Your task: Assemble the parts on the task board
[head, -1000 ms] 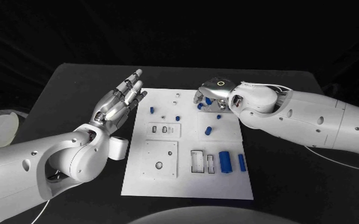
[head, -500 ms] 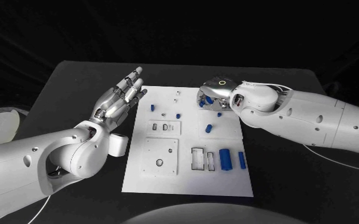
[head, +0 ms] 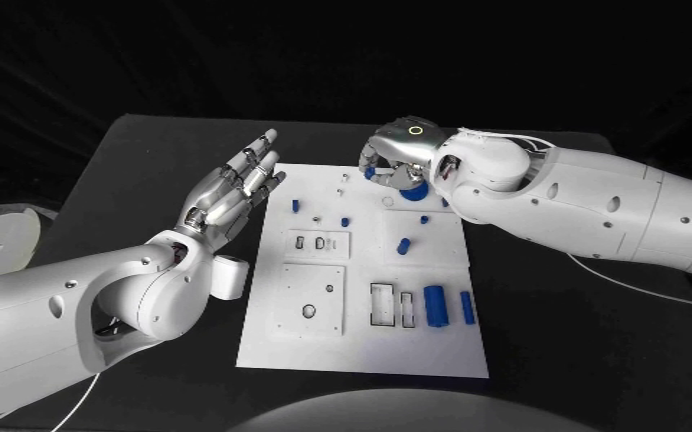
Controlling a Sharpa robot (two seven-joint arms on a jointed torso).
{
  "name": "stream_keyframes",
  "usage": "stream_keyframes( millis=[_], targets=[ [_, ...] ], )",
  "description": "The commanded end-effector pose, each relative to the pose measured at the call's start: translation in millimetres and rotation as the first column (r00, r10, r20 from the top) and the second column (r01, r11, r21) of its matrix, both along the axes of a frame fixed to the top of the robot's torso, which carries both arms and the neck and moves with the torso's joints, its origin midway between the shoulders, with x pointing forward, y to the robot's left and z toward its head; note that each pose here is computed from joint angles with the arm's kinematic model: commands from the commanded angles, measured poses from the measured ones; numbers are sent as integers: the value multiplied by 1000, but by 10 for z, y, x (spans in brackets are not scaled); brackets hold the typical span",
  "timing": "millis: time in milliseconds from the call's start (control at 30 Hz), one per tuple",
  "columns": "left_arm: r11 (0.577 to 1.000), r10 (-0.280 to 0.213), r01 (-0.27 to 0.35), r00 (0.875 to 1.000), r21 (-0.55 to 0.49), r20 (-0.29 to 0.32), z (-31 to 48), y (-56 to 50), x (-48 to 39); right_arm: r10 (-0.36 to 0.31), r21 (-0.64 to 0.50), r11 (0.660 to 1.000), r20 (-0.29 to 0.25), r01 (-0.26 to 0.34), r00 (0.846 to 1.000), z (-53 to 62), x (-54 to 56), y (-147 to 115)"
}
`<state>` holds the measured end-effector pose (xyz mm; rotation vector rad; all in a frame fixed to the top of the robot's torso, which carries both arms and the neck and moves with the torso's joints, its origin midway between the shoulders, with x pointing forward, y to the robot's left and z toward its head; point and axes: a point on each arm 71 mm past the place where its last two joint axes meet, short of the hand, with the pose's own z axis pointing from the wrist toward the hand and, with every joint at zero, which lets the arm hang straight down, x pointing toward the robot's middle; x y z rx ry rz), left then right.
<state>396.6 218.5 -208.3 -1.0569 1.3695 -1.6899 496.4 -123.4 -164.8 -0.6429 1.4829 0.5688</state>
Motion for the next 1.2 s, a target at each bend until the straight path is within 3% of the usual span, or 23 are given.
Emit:
stream_keyframes(
  millis=[33,500,1200],
  targets=[
    [1000,-20,21,1000,-15,3,12,-30,-5,11,16,1000,-22,-11,1000,4,44,83],
    [1000,-25,25,1000,-17,3,4,-60,13,-36,9,999,-84,37,996,-147,342,287],
    [999,-4,3,1000,-51,-28,-14,-51,35,-68,28,997,-109,71,992,-274,446,229]
  ],
)
